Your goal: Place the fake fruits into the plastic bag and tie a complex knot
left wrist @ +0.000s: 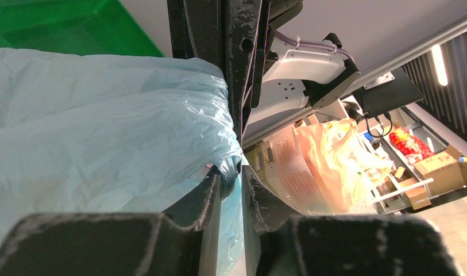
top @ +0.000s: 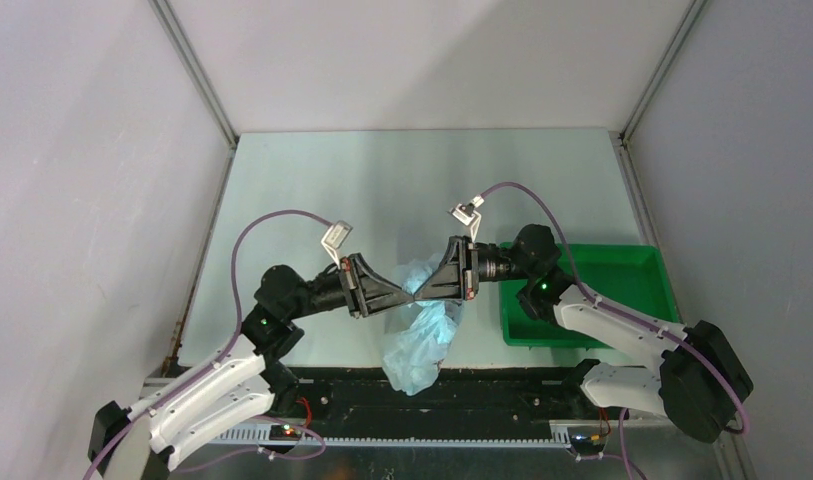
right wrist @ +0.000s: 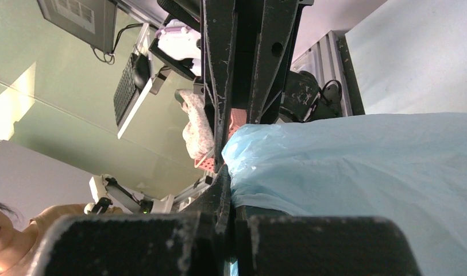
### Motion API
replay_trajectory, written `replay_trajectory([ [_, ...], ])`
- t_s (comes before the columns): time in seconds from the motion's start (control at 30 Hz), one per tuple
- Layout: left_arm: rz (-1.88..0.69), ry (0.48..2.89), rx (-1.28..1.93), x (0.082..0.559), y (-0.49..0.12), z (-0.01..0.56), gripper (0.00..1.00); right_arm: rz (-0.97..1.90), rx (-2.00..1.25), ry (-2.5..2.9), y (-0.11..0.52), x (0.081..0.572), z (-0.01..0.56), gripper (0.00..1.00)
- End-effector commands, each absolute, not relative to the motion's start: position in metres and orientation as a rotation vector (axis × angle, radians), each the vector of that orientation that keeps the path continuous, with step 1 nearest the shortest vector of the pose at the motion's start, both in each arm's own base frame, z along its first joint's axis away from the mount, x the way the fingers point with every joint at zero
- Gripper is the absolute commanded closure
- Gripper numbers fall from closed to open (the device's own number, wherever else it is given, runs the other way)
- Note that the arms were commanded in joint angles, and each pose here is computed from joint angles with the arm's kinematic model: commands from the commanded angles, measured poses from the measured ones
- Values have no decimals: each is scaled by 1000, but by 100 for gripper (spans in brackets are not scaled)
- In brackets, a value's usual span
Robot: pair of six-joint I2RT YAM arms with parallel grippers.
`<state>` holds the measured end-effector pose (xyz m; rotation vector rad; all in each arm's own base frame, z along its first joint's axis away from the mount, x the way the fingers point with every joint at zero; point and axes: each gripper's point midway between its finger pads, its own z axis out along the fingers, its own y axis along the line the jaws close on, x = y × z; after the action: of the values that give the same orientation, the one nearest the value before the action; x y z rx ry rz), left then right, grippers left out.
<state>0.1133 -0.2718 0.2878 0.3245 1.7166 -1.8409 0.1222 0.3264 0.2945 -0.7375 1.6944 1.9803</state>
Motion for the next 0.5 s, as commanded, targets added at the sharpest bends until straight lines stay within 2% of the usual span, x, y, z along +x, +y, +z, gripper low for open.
replay_trajectory([
  [0.0, -1854, 1670, 464, 99, -272, 293, 81, 1973, -761, 1578, 328, 126, 321, 100],
  [0.1, -1849, 1655, 486, 98, -272, 295, 95, 1973, -759, 1582, 328, 126, 321, 100],
  [0.17, -1829, 1643, 499, 98, -271, 297, 100, 1973, -758, 1582, 328, 126, 321, 100],
  [0.33, -1779, 1662, 462, 105, -270, 294, 100, 1956, -754, 1587, 327, 126, 320, 100],
  [0.4, -1753, 1682, 443, 110, -270, 291, 100, 1945, -740, 1615, 326, 126, 318, 93],
  [0.43, -1744, 1689, 439, 111, -270, 289, 100, 1938, -733, 1622, 325, 127, 317, 80],
  [0.47, -1729, 1707, 429, 113, -270, 284, 100, 1926, -722, 1639, 323, 128, 316, 73],
])
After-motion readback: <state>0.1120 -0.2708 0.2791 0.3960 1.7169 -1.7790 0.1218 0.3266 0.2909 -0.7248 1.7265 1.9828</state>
